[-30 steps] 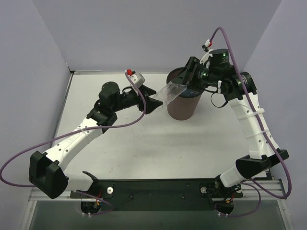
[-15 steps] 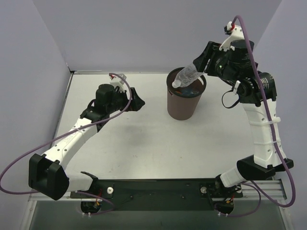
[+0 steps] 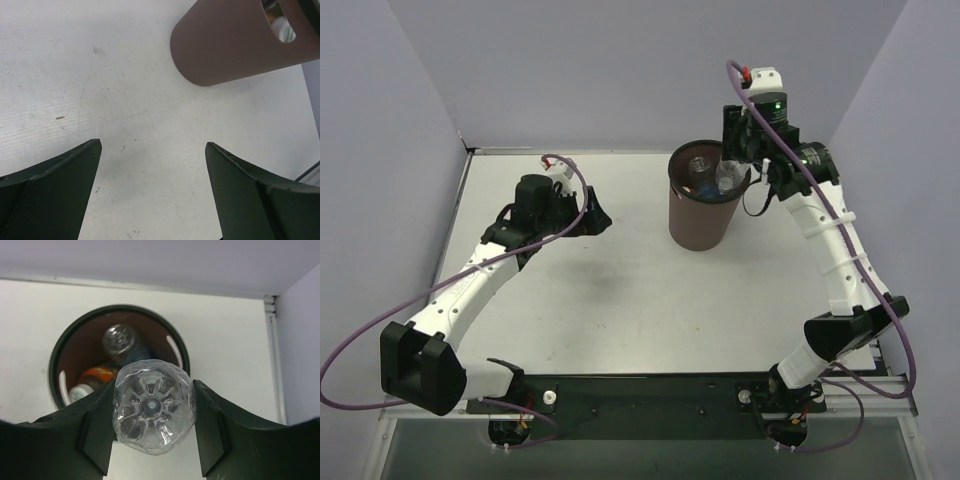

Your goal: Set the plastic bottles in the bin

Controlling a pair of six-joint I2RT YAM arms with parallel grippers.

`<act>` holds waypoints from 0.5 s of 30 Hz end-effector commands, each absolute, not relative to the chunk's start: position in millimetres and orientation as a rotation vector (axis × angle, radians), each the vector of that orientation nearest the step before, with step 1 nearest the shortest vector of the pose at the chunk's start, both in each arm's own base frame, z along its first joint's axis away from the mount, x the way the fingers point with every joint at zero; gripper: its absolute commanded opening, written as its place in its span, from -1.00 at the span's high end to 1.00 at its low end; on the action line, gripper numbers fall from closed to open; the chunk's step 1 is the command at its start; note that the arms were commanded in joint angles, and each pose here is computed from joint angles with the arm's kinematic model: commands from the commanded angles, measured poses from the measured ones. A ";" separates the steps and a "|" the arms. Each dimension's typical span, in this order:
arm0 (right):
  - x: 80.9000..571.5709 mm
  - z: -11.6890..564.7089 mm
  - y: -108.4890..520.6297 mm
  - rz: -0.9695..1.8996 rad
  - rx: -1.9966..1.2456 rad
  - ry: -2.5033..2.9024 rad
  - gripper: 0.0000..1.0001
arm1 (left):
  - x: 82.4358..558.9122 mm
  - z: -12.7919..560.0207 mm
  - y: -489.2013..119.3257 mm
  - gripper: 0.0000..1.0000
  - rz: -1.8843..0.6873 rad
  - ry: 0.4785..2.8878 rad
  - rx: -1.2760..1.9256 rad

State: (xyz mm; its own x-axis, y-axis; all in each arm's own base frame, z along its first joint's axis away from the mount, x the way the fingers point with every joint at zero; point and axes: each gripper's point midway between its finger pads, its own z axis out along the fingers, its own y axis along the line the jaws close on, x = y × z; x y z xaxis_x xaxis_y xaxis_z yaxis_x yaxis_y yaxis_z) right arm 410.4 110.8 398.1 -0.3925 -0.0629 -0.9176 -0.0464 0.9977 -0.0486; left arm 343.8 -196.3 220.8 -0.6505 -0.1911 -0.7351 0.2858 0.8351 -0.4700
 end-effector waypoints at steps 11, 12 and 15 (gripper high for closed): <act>467.1 237.6 125.0 -0.182 -0.108 2.225 0.27 | 324.8 234.6 -196.2 -0.91 -0.792 2.142 0.058; 468.7 244.8 125.2 -0.179 -0.107 2.210 0.27 | 323.8 233.2 -194.6 -0.91 -0.786 2.142 0.056; 468.5 274.5 125.3 -0.156 -0.093 2.158 0.33 | 320.2 235.2 -192.8 -0.91 -0.785 2.132 0.060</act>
